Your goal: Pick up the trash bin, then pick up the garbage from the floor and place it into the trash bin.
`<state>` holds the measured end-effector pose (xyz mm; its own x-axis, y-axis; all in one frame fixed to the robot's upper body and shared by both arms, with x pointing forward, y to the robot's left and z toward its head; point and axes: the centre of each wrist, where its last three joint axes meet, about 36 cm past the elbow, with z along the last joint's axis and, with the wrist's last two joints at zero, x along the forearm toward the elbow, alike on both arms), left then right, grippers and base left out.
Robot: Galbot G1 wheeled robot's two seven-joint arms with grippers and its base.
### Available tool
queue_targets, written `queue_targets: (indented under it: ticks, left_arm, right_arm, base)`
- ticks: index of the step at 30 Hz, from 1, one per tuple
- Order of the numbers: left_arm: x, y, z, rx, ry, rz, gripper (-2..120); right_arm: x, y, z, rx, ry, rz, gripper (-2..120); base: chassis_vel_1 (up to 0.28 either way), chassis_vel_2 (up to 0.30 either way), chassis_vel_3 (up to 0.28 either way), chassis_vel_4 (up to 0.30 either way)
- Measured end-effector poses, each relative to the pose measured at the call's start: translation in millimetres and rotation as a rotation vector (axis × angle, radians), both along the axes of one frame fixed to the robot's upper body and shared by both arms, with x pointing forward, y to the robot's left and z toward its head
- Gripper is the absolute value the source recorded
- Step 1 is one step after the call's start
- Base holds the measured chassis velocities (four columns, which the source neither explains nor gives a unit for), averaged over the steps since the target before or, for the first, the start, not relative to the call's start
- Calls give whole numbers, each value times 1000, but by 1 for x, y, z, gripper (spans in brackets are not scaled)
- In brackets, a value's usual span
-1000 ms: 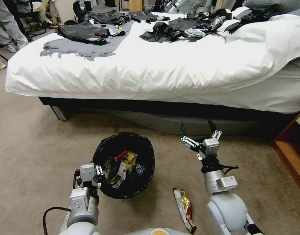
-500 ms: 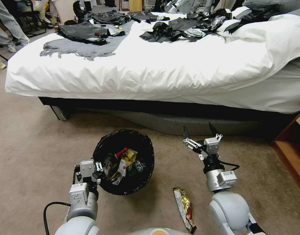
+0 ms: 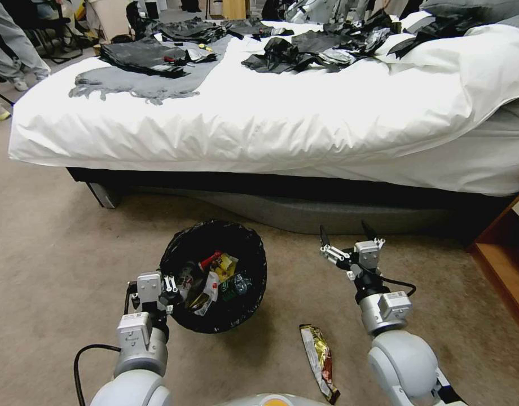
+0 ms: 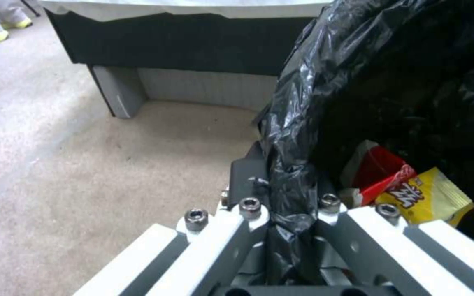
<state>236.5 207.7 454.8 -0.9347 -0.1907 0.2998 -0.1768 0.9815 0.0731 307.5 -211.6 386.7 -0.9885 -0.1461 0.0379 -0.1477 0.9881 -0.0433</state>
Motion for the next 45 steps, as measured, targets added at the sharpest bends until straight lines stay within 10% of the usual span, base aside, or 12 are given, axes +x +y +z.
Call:
queue_targets:
  ticks: [19,45]
  left_arm:
    - [5,-1,-4,-6,3,3,1]
    - [4,0,-12,-1,29,13,1]
  right_arm:
    - [-21,-36,-36,-98,563,217,100]
    - [-55,-34,-100,-89,774,384,100]
  base:
    - [0,0,0,0]
    - [0,0,0,0]
